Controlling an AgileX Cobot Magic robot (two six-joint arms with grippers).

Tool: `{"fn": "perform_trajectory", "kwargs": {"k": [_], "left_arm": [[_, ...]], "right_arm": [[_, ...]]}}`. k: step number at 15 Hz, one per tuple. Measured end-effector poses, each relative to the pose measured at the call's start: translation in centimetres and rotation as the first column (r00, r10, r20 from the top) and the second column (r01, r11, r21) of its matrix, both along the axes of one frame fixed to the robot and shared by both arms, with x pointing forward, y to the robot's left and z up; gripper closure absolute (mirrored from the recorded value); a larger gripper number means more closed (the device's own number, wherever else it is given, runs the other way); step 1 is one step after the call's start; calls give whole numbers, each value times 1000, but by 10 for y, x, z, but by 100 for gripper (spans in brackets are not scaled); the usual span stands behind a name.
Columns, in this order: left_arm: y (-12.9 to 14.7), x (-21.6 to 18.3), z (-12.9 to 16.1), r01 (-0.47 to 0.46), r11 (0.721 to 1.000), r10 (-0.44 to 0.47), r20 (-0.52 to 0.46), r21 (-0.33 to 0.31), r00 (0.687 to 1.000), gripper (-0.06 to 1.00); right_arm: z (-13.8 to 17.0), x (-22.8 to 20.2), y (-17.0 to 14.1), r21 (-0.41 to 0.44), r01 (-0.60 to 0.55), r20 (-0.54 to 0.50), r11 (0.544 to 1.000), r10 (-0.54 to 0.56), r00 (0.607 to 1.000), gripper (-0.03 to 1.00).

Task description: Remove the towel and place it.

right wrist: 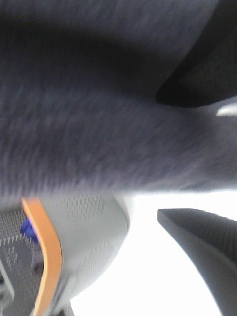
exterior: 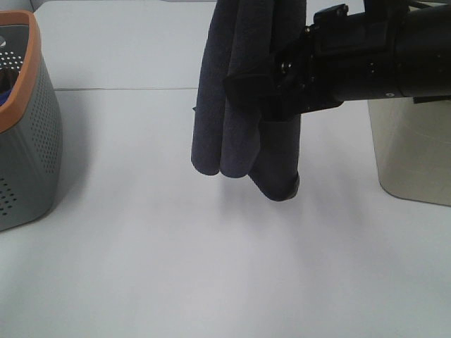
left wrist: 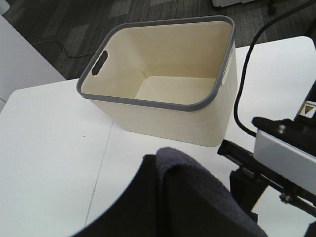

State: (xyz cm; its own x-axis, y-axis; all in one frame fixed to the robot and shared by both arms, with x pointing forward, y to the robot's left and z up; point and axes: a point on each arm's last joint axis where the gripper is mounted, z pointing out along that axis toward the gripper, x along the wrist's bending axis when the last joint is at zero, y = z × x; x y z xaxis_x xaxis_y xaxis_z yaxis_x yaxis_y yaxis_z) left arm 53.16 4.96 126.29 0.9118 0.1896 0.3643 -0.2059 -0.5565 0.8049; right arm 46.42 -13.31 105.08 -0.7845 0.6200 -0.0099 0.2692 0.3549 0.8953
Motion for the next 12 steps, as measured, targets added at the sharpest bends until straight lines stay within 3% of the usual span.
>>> {"fn": "perform_trajectory", "kwargs": {"k": [3, 9, 12], "left_arm": [[0, -1, -1, 6, 1000, -6, -7, 9, 1000, 94], [0, -1, -1, 8, 1000, -8, -11, 15, 1000, 94], [0, -1, -1, 9, 1000, -9, -11, 15, 1000, 94]], "right_arm": [[-16, -3, 13, 25, -130, -93, 991, 132, 987, 36], [-33, -6, 24, 64, -242, -194, 968, 250, 949, 36], [-40, -3, 25, 52, -244, -212, 968, 249, 945, 36]]}}
